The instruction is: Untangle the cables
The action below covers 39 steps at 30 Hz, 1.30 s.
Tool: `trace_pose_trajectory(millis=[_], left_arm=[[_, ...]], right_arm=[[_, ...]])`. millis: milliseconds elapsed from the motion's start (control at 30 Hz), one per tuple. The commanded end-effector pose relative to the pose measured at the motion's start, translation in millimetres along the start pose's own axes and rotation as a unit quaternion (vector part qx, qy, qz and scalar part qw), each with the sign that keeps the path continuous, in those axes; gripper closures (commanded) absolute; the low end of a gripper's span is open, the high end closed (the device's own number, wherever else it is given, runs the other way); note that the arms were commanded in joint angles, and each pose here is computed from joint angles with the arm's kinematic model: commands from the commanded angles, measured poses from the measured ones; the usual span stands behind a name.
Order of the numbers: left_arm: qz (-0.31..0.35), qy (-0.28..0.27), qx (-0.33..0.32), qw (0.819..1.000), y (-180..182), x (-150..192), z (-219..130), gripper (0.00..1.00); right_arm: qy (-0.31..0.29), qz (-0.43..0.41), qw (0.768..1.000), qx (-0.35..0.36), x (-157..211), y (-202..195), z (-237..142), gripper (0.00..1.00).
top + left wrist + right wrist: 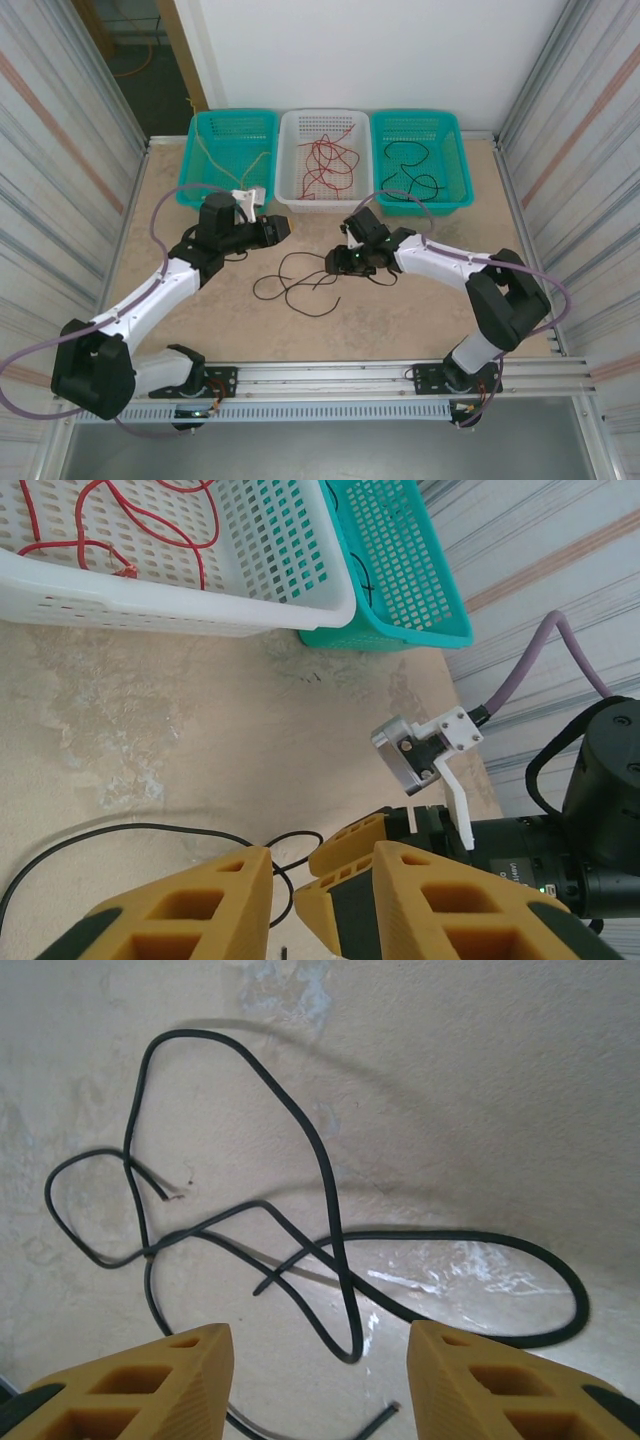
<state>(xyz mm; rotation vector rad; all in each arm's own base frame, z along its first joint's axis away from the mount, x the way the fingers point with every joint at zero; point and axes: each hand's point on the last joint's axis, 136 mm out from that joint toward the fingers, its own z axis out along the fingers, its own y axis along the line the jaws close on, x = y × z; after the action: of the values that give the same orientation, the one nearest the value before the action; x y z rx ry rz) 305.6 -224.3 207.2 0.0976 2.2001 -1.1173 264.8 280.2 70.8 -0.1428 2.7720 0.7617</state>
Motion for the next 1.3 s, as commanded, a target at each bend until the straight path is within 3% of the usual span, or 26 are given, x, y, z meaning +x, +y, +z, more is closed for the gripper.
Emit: trace_pose_trajectory(millis=[0, 100, 200, 300, 433, 900, 1267], left_arm=[[0.005, 0.000, 0.011, 1.000, -8.4, -5.3, 0.8, 0.68], [0.006, -0.001, 0.009, 1.000, -7.5, -4.7, 0.4, 0.68], [0.008, -0.002, 0.008, 1.000, -7.8, -4.3, -1.4, 0.68], [0.011, 0.002, 0.005, 1.000, -6.9, -3.0, -2.1, 0.68], [0.016, 0.006, 0.003, 1.000, -6.7, -2.6, -2.0, 0.66], [0.079, 0.026, 0.004, 0.996, -24.4, -9.3, -0.2, 0.40], [0.079, 0.031, 0.006, 0.996, -26.4, -2.2, 5.1, 0.38]], right_arm=[[0.012, 0.009, 1.000, -0.016, 3.8, 8.0, 13.0, 0.54], [0.021, 0.000, 1.000, -0.007, 7.0, 10.6, 20.5, 0.61], [0.013, -0.008, 1.000, 0.006, 3.7, 10.9, 17.9, 0.75], [-0.004, -0.020, 1.000, 0.013, -3.6, 13.9, 5.2, 0.88], [-0.034, -0.048, 0.998, 0.010, -14.7, 25.7, -23.5, 0.97], [-0.179, -0.135, 0.974, -0.047, -48.7, 91.6, -147.5, 1.00], [-0.280, -0.154, 0.942, -0.097, -67.9, 118.9, -227.1, 1.00]])
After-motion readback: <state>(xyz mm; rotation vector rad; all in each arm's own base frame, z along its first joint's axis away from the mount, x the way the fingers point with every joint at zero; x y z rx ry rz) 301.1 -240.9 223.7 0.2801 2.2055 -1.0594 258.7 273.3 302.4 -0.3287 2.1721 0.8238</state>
